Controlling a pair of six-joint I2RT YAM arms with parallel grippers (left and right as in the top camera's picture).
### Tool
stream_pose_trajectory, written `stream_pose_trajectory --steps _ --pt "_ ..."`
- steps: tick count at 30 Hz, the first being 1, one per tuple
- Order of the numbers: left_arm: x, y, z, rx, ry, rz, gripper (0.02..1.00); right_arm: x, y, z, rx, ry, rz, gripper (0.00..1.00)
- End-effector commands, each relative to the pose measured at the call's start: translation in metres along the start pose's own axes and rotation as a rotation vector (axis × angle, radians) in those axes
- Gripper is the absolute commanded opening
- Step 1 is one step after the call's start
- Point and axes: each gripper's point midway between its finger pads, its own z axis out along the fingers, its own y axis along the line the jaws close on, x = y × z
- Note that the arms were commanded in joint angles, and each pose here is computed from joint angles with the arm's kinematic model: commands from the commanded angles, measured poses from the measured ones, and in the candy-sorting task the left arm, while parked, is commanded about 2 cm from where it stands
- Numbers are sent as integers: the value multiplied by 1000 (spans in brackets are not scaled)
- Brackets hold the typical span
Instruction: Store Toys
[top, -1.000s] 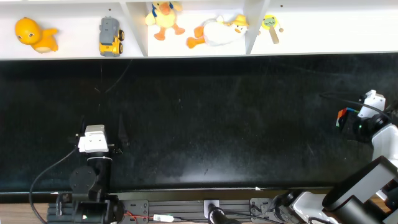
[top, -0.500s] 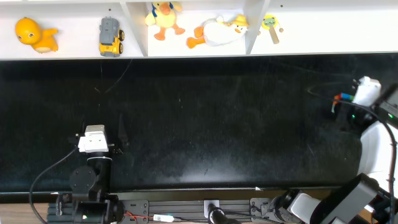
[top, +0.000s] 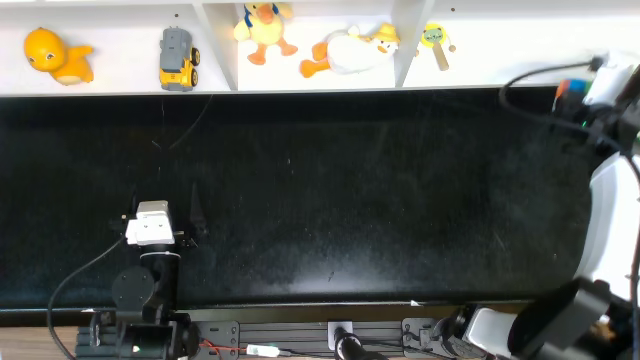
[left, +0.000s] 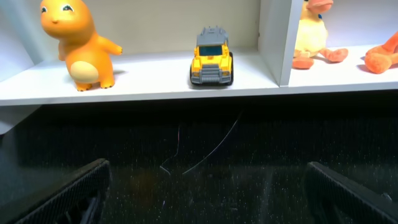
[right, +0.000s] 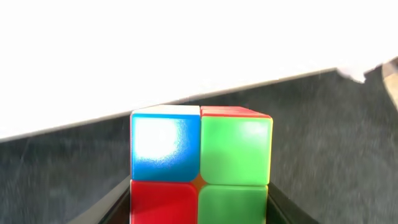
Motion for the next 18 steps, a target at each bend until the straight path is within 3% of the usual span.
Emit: stream_pose_trajectory --steps 1,10,18 --pt "-1 -1 -1 3 -7 -3 996 -20 0 16 -6 5 24 470" --pt "-1 -1 -1 3 -7 -3 998 -43 30 62 -70 49 -22 463" --pt "-1 -1 -1 3 -7 -3 998 -60 50 76 -102 42 -48 467"
